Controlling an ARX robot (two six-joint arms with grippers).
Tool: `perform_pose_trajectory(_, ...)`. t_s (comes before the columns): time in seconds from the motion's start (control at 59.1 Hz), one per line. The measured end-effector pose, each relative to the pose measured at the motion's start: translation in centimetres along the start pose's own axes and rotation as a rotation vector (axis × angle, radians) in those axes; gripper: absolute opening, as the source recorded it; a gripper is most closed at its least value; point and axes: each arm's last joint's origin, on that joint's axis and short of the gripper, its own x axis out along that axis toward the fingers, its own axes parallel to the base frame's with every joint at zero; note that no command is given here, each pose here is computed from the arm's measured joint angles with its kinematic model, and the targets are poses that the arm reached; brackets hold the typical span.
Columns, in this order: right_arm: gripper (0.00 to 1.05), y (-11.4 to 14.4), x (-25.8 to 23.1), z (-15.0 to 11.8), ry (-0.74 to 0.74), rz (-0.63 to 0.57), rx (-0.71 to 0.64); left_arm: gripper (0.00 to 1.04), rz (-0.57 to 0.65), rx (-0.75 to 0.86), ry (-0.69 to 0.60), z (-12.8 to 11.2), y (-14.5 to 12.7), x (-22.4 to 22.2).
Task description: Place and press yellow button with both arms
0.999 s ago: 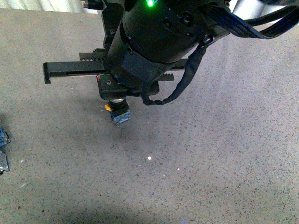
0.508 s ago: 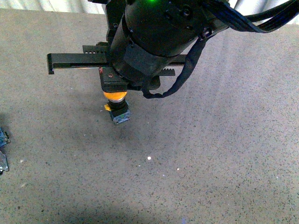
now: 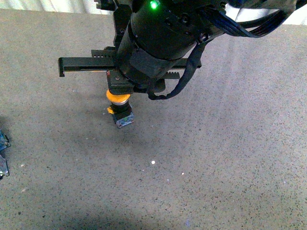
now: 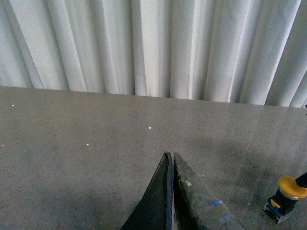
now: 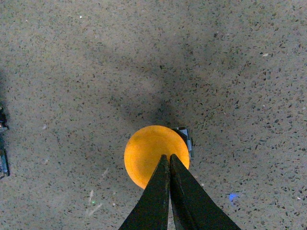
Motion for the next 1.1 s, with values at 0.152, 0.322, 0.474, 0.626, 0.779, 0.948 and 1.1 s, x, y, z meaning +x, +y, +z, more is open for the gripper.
perform_pose_trajectory(0.152, 0.01, 0.0, 0.2, -0.1, 0.009, 0.0, 0.0, 0.01, 0.0, 0.0, 0.0, 0.0, 0.0, 0.0)
perform_pose_trajectory(0.322, 0.01, 0.0, 0.4, 0.0, 0.02, -0.005, -0.001, 0.01, 0.0, 0.0, 0.0, 0.0, 0.0, 0.0)
perform_pose_trajectory(0.474, 0.01, 0.1, 0.8, 0.1, 0.03, -0.009, -0.005, 0.01, 0.0, 0.0, 0.0, 0.0, 0.0, 0.0)
perform_pose_trajectory(0.626, 0.01, 0.1, 1.0, 0.1, 0.041, -0.016, -0.02, 0.01, 0.0, 0.0, 0.0, 0.0, 0.0, 0.0)
perform_pose_trajectory(0.779, 0.01, 0.1, 1.2, 0.0, 0.046, -0.019, -0.027, 0.01, 0.0, 0.0, 0.0, 0.0, 0.0, 0.0)
perform_pose_trajectory(0.948, 0.01, -0.2, 0.6, 0.6, 0.013, 0.018, 0.001, 0.01, 0.0, 0.0, 0.0, 0.0, 0.0, 0.0)
perform_pose_trajectory(1.1, 0.01, -1.7, -2.3, 1.7, -0.074, 0.017, 0.054, 0.01, 0.0, 0.0, 0.0, 0.0, 0.0, 0.0)
